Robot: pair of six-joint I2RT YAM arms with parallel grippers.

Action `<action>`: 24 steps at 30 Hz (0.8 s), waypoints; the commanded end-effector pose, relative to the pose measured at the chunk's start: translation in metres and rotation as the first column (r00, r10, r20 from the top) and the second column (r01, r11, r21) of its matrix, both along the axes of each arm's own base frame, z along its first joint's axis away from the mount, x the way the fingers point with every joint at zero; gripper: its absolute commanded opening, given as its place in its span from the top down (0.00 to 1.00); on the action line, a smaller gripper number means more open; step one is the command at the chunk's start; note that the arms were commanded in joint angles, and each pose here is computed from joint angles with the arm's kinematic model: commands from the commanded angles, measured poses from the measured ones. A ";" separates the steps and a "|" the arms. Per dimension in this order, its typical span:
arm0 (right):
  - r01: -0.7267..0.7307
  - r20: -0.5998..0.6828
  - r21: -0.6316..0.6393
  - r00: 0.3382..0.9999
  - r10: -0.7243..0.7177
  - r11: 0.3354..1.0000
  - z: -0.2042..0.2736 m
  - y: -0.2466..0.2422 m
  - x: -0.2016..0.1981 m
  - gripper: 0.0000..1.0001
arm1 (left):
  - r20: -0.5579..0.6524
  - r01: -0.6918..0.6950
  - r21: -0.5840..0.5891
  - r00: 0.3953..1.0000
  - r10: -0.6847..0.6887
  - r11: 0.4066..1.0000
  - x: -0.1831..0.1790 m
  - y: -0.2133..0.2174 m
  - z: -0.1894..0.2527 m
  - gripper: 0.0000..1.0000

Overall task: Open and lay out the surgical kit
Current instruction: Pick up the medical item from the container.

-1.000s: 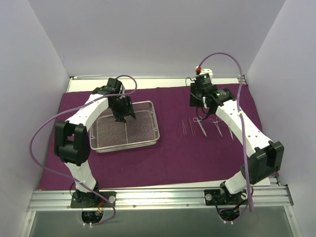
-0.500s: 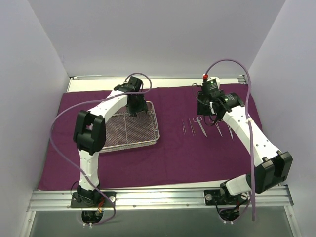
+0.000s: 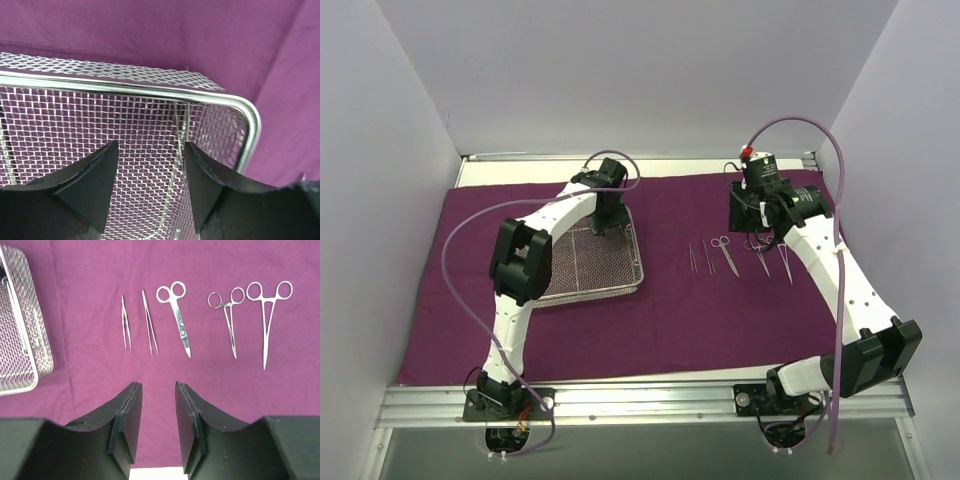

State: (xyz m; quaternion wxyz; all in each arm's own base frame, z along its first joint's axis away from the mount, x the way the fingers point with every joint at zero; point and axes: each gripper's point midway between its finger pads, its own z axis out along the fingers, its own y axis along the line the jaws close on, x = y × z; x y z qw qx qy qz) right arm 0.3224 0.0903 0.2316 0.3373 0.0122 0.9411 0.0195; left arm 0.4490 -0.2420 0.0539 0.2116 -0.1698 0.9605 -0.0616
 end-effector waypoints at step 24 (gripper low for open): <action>-0.033 0.009 0.022 0.999 0.033 0.999 0.015 -0.011 -0.021 0.69 | 0.027 -0.076 -0.010 0.997 0.076 0.997 -0.008 0.013 0.011 0.55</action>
